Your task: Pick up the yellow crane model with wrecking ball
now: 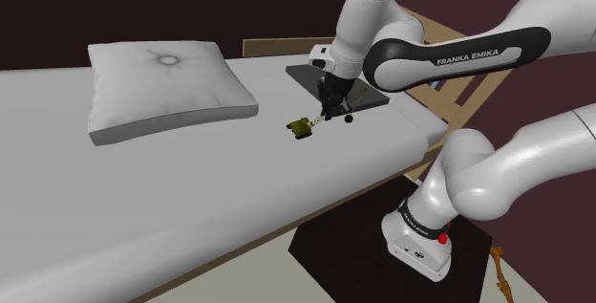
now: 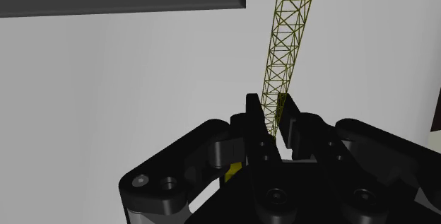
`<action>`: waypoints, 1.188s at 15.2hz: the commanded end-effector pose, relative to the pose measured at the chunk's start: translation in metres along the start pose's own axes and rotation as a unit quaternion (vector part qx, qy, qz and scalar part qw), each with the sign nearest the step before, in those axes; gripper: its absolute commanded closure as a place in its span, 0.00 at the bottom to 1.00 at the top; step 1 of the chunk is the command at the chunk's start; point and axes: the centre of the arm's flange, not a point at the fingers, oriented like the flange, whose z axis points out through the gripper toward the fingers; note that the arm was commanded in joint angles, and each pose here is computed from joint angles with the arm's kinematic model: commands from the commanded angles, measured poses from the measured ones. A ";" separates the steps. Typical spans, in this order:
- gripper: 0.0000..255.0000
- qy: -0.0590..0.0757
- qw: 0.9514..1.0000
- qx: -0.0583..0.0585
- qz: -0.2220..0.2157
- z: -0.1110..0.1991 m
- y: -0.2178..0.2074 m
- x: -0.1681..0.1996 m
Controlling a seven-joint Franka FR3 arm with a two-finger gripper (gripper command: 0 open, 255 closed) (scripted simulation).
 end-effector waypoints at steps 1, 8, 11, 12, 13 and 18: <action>1.00 0.000 1.000 0.000 0.000 0.000 0.000 -0.001; 1.00 0.000 1.000 0.000 0.000 -0.036 0.005 -0.005; 1.00 0.000 1.000 0.000 0.000 -0.052 0.007 -0.008; 1.00 0.000 1.000 0.000 0.000 -0.057 0.008 -0.008; 1.00 0.000 1.000 0.000 0.000 -0.062 0.008 -0.009; 1.00 0.000 1.000 0.000 0.000 -0.079 0.011 -0.011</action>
